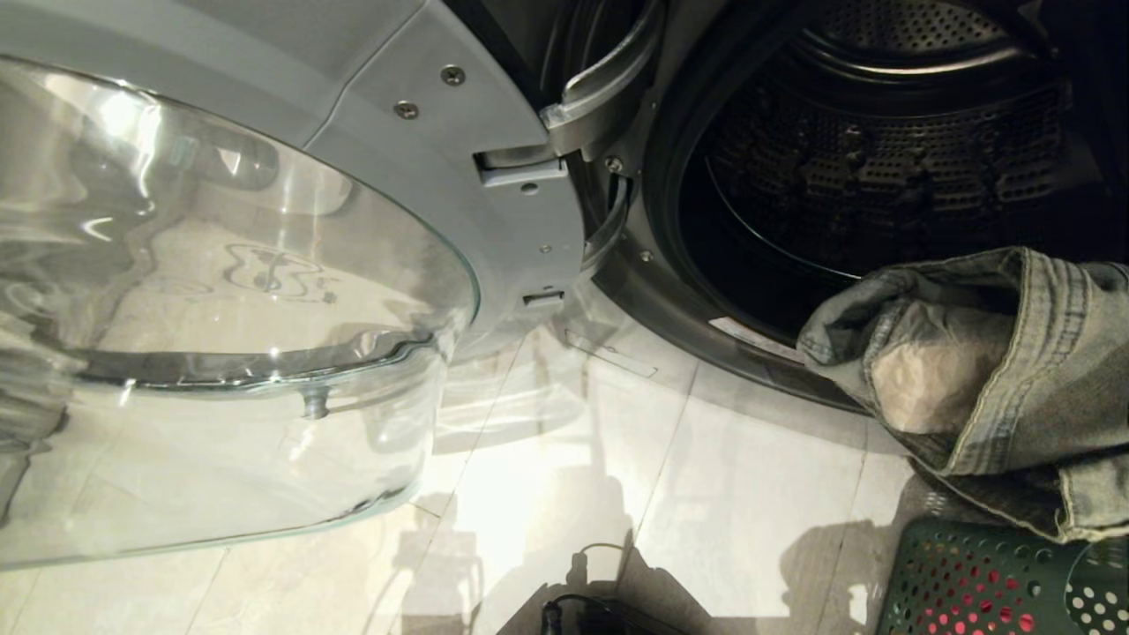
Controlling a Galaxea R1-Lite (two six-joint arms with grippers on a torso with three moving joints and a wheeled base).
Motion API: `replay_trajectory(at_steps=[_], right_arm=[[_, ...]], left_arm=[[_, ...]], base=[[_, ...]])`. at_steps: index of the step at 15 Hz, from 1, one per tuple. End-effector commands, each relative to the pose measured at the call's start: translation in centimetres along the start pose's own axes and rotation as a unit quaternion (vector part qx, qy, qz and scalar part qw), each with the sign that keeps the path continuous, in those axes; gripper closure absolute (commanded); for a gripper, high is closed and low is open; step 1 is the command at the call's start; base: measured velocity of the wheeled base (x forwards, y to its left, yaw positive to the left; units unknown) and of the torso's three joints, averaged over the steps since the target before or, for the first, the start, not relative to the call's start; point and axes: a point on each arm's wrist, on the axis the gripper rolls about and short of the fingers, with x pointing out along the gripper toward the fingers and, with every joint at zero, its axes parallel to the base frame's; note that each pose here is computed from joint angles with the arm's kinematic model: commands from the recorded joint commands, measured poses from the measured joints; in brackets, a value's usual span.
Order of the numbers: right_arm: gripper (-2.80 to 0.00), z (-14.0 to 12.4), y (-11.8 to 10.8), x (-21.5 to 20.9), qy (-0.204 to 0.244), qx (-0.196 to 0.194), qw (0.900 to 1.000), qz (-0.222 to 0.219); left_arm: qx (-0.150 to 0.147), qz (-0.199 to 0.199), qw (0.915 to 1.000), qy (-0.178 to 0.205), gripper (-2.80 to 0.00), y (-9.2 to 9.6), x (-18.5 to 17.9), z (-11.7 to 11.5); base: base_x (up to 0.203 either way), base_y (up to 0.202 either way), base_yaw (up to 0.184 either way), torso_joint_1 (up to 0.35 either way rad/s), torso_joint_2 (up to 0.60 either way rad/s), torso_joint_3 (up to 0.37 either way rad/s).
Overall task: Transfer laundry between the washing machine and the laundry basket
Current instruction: Pick a cloth and place it into the basket
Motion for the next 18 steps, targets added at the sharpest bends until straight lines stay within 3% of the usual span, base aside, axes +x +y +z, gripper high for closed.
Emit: replay_trajectory(at_steps=[1,7,12,15,18], right_arm=[[0.00,1.2,-1.7,-3.0,-0.048,0.028,0.998,0.020],[0.00,-0.4,-1.3,-2.5,-0.025,0.017,0.999,0.032],[0.00,0.2,-1.6,-3.3,-0.047,0.020,0.997,0.065],[0.00,0.9,-2.1,-4.7,-0.066,0.023,0.990,0.122],[0.00,0.9,-2.8,-7.0,-0.054,0.012,0.973,0.225]], left_arm=[[0.000,0.000,1.0000,0.000,0.00,0.0,0.0,0.0],[0.000,0.000,1.0000,0.000,0.00,0.0,0.0,0.0],[0.000,0.000,1.0000,0.000,0.00,0.0,0.0,0.0],[0.000,0.000,1.0000,0.000,0.00,0.0,0.0,0.0],[0.000,0.000,1.0000,0.000,0.00,0.0,0.0,0.0]], base=[[0.000,0.000,0.000,0.000,0.00,0.000],[0.000,0.000,0.000,0.000,0.00,0.000],[0.000,0.000,0.000,0.000,0.00,0.000],[0.000,0.000,0.000,0.000,0.00,0.000],[0.000,0.000,0.000,0.000,0.00,0.000]])
